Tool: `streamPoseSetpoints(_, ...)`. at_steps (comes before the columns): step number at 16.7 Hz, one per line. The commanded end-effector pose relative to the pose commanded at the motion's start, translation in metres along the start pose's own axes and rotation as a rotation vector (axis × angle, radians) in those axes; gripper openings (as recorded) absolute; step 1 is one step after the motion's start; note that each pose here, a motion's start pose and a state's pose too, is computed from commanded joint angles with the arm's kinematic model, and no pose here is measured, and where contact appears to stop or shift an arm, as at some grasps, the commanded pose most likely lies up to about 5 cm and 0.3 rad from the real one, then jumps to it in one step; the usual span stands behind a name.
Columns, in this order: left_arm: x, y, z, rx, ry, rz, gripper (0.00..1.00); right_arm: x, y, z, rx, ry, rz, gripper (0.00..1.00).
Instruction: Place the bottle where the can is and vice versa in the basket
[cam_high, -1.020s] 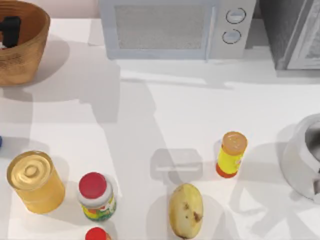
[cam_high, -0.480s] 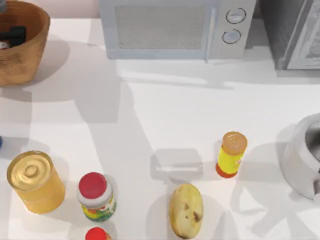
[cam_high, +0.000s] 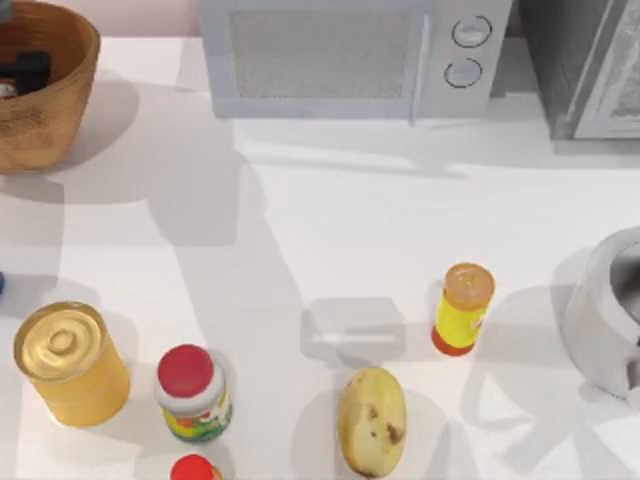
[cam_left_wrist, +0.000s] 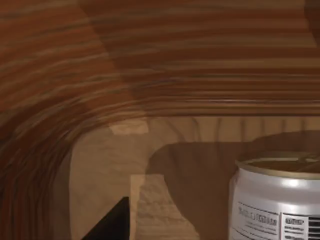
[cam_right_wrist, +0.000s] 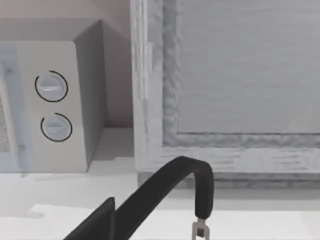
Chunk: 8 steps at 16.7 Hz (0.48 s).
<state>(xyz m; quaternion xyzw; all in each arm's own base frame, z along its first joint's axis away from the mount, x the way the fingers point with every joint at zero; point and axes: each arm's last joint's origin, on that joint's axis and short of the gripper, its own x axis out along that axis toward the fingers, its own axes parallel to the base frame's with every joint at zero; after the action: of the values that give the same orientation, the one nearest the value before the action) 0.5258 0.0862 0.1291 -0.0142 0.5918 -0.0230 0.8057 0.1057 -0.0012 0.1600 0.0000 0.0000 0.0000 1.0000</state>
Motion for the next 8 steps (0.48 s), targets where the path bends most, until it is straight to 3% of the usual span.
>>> streamPoseSetpoints(8, 0.0000, 0.0000, 0.0000, 0.000, 0.000, 0.000, 0.17, 0.0000, 0.0000, 0.0000, 0.000, 0.000, 0.000, 1.00)
